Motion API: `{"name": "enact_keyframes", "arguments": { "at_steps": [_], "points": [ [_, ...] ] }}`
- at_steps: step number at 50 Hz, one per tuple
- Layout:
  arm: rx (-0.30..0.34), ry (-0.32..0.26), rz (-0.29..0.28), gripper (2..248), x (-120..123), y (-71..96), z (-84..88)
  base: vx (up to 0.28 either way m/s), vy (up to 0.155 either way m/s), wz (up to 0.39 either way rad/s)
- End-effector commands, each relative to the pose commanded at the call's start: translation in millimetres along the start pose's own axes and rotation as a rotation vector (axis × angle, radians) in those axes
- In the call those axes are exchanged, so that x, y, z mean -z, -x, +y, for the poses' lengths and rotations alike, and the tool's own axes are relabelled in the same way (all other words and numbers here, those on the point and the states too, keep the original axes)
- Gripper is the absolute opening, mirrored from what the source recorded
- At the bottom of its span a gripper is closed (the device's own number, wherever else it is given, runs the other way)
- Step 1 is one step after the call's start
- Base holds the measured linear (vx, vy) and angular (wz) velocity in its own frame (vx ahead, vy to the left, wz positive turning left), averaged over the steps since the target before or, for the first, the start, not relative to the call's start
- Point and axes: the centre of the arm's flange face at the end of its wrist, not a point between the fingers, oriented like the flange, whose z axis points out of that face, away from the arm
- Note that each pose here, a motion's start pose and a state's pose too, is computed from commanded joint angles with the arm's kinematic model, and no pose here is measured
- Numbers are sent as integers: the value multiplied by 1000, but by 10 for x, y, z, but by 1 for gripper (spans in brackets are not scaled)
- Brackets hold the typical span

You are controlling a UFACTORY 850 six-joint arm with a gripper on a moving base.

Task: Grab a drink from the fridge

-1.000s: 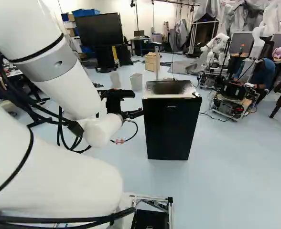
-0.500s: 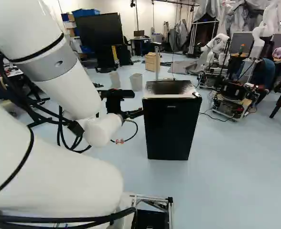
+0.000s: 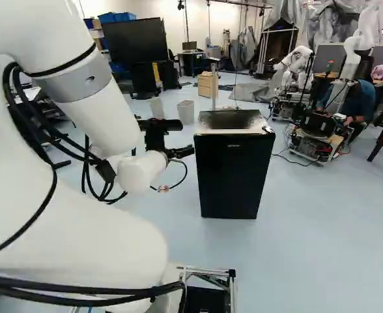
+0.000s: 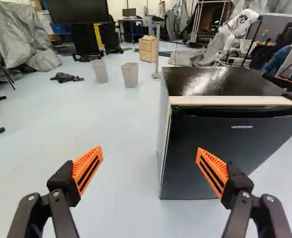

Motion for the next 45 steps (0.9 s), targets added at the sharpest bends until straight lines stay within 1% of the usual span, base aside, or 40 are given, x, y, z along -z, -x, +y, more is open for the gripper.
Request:
{"name": "enact_keyframes", "arguments": {
  "at_steps": [12, 45],
  "points": [
    [-30, 21, -6, 247, -215, -98, -48, 0, 0, 0],
    [-162, 131, -15, 247, -688, -276, -242, 0, 0, 0]
  ]
}}
